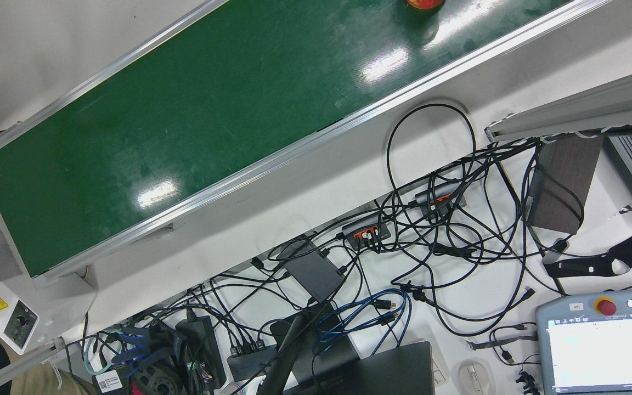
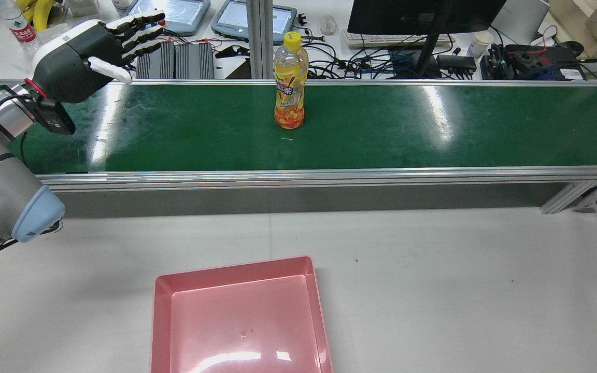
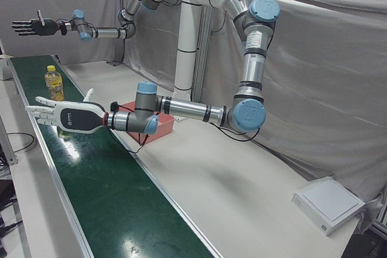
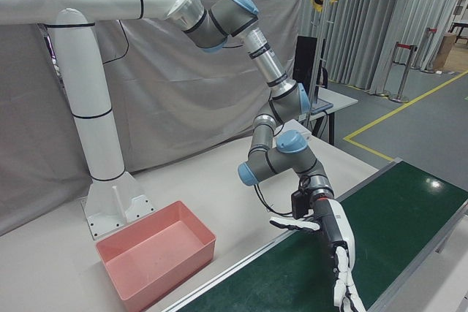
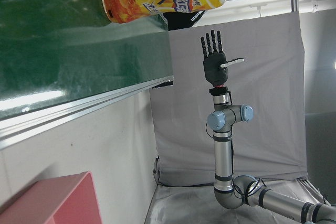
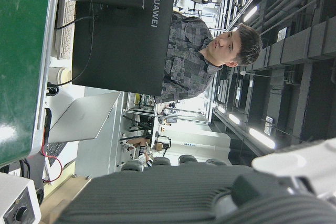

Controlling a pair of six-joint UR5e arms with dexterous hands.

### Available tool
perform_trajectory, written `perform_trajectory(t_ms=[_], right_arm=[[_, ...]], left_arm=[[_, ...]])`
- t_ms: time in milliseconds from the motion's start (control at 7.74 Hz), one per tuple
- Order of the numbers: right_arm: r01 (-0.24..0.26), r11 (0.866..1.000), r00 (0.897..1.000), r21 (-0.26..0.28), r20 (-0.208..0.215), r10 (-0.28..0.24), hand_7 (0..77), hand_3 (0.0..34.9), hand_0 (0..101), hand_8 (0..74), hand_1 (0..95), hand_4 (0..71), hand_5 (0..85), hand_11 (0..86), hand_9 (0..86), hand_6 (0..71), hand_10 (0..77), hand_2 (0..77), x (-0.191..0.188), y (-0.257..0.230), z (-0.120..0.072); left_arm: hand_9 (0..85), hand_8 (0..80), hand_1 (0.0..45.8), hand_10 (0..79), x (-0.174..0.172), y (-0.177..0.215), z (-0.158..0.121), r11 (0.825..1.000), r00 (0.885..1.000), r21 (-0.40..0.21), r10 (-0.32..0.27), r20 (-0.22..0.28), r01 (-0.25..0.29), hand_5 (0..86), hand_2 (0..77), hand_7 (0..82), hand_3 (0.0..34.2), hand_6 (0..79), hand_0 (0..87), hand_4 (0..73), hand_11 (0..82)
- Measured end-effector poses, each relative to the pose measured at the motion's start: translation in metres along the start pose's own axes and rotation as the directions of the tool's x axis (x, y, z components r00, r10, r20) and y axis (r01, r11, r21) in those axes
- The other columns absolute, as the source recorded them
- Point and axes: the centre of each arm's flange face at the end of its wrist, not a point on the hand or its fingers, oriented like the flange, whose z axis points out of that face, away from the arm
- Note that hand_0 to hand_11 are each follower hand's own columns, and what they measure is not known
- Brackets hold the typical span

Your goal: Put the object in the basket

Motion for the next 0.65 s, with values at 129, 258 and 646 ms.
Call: perform_trajectory(t_ms=[129, 258, 646], right_arm=[[0.0, 1.0, 1.0, 0.0, 0.0, 0.0, 0.5, 0.1, 0, 0.0, 0.0, 0.0, 0.0, 0.0, 0.0, 0.0, 0.0, 0.5, 0.0, -0.0002, 0.0], [0.0, 1.0, 1.0, 0.001, 0.0, 0.0, 0.5, 0.0, 0, 0.0, 0.0, 0.0, 0.0, 0.0, 0.0, 0.0, 0.0, 0.5, 0.0, -0.0005, -0.0001], [0.0, 1.0, 1.0, 0.0, 0.0, 0.0, 0.5, 0.1, 0, 0.0, 0.0, 0.0, 0.0, 0.0, 0.0, 0.0, 0.0, 0.5, 0.0001, -0.0001, 0.0]], left_arm=[[7.6, 6.5, 8.7, 6.0, 0.0, -0.0001, -0.0001, 1.0, 1.0, 0.0, 0.001, 0.0, -0.001, 11.4, 0.5, 0.5, 2.3, 1.1, 53.8, 14.7, 10.4], [7.6, 6.5, 8.7, 6.0, 0.0, 0.0001, 0.0001, 1.0, 1.0, 0.0, 0.001, 0.0, -0.001, 11.4, 0.5, 0.5, 2.4, 1.1, 53.7, 14.7, 10.4], [7.6, 6.5, 8.2, 6.0, -0.0001, 0.0006, 0.0005, 1.0, 1.0, -0.001, 0.001, 0.0, -0.001, 11.4, 0.5, 0.5, 1.0, 1.1, 53.8, 14.7, 10.4]])
